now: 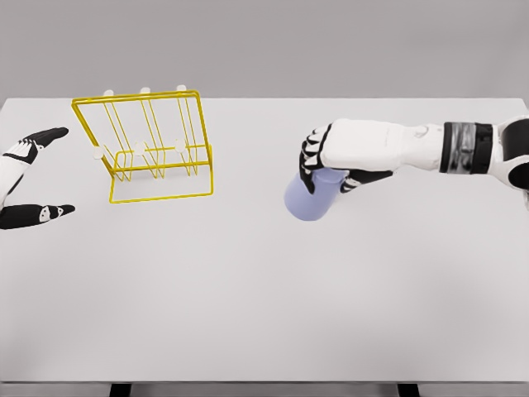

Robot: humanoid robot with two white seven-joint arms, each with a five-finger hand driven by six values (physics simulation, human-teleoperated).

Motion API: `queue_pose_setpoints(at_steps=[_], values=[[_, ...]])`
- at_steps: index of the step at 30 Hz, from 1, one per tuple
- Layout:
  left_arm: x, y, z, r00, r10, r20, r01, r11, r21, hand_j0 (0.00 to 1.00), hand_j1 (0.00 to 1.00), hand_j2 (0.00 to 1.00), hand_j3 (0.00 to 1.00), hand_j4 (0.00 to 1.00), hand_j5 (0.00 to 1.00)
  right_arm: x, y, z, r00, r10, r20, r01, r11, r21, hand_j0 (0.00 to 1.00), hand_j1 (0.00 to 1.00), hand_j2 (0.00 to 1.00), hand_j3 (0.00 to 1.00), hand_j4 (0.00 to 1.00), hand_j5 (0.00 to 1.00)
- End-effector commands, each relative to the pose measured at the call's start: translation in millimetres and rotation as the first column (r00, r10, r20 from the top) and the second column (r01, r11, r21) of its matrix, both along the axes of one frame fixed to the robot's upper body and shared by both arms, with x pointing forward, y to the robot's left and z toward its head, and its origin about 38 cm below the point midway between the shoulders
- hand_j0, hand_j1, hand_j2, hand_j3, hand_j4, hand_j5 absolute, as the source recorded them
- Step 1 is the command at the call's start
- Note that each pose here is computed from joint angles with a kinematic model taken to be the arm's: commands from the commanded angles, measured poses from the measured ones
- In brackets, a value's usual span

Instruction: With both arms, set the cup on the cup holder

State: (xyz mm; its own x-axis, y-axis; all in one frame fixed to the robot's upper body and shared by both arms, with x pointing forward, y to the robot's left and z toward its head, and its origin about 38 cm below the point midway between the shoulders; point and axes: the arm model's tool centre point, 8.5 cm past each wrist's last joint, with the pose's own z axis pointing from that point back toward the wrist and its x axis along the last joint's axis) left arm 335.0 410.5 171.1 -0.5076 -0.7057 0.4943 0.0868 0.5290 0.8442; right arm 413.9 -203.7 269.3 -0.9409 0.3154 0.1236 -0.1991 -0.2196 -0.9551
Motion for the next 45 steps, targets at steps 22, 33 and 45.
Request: queue_pose_setpoints(at_steps=[22, 33, 45], values=[[0.0, -6, -3.6, 0.999, -0.024, -0.021, 0.023, 0.998, -0.057, 1.00, 1.00, 1.00, 1.00, 1.00, 1.00, -21.6, 118, -34.9, 0.968, 0.252, 0.000, -0.251, 0.965, -0.070, 0.43, 0.43, 0.43, 0.43, 0.43, 0.43], [5.9, -1, 28.8, 0.998, -0.061, 0.026, 0.058, 0.993, 0.100, 1.00, 1.00, 1.00, 1.00, 1.00, 1.00, -21.2, 115, -28.0, 0.968, 0.248, 0.044, -0.243, 0.965, -0.096, 1.00, 1.00, 1.00, 1.00, 1.00, 1.00], [16.9, 1, 71.4, 0.990, -0.102, 0.102, 0.073, 0.964, 0.255, 1.00, 1.00, 1.00, 1.00, 1.00, 1.00, -22.6, -55, 73.6, 0.976, -0.135, 0.169, 0.091, 0.965, 0.246, 1.00, 1.00, 1.00, 1.00, 1.00, 1.00]])
